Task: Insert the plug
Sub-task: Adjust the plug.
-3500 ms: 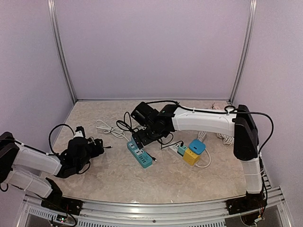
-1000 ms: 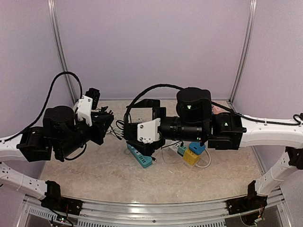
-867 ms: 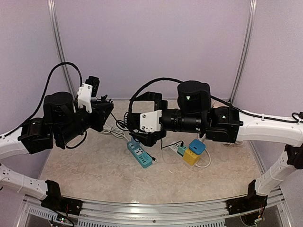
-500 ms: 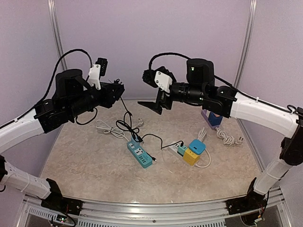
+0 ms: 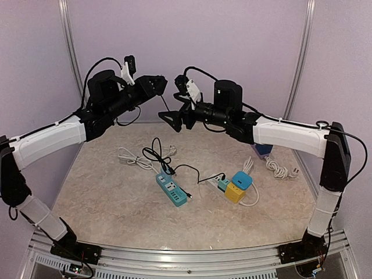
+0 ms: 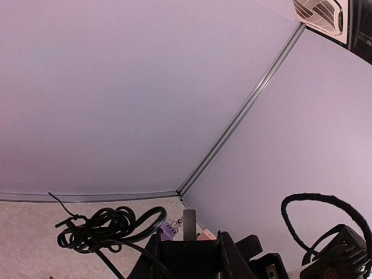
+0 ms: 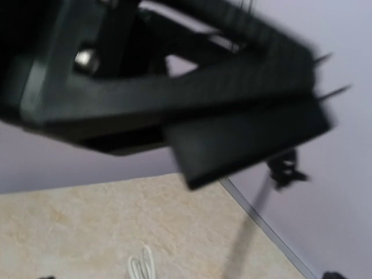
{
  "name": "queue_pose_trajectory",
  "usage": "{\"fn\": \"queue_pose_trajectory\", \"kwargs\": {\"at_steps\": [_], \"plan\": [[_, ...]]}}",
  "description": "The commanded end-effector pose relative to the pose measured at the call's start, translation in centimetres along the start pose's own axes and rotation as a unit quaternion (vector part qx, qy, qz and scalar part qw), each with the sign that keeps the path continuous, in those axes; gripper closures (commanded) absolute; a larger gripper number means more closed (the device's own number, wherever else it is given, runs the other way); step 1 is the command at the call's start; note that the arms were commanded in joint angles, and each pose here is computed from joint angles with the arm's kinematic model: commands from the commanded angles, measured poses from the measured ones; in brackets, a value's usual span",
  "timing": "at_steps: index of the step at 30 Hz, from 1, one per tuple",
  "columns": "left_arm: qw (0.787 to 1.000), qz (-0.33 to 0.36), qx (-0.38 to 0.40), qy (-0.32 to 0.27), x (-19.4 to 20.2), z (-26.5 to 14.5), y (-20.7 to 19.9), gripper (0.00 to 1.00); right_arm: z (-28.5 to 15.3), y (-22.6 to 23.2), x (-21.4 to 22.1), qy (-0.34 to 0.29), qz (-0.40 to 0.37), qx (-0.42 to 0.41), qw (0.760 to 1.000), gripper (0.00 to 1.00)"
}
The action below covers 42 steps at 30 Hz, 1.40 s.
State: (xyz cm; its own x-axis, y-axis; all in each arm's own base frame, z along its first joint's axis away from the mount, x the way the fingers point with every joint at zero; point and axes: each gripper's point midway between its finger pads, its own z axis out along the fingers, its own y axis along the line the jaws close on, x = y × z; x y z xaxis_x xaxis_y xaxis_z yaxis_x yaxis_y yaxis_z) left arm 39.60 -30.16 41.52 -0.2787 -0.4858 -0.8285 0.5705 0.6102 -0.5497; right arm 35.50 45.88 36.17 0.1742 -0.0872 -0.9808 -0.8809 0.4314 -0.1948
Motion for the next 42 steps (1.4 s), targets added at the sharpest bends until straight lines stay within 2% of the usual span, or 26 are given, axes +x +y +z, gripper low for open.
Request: {"fn": "queue_pose_trajectory", "kwargs": {"at_steps": [1,5,8,11,15,22,27,32,42], "plan": [[0.995,0.009,0.092,0.024,-1.2,1.5,-3.0,1.0,-0.9,-1.0,-2.6,-0.057,-0.023,-0.022,0.998,0.0],[0.992,0.038,0.075,0.094,0.6,1.6,-0.9,1.0,-4.5,-1.4,-1.3,-0.027,-0.141,-0.056,0.988,0.0],[0.987,0.082,0.076,0.113,0.6,1.0,-1.7,1.0,-6.1,-1.9,-0.1,0.0,-0.188,-0.106,0.976,0.0],[0.976,0.125,0.083,0.158,2.1,0.7,-2.8,1.0,-6.2,-2.5,0.4,0.025,-0.249,-0.114,0.961,0.0],[0.966,0.138,0.095,0.196,4.1,-0.6,-3.0,1.0,-6.7,-1.8,-0.3,-0.001,-0.356,-0.131,0.925,0.0],[0.95,0.16,0.111,0.242,6.9,-4.2,-4.3,1.0,-6.4,-0.5,-2.3,-0.052,-0.447,-0.134,0.883,0.0],[0.94,0.175,0.146,0.254,7.5,-5.7,-6.7,1.0,-6.0,1.6,-2.6,-0.068,-0.477,-0.166,0.86,0.0],[0.942,0.17,0.13,0.259,7.7,-5.9,-6.2,1.0,-5.1,3.5,-2.5,-0.062,-0.507,-0.173,0.842,0.0],[0.936,0.156,0.156,0.274,8.8,-6.1,-7.2,1.0,-4.5,6.2,-2.2,-0.072,-0.521,-0.205,0.826,0.05]]}}
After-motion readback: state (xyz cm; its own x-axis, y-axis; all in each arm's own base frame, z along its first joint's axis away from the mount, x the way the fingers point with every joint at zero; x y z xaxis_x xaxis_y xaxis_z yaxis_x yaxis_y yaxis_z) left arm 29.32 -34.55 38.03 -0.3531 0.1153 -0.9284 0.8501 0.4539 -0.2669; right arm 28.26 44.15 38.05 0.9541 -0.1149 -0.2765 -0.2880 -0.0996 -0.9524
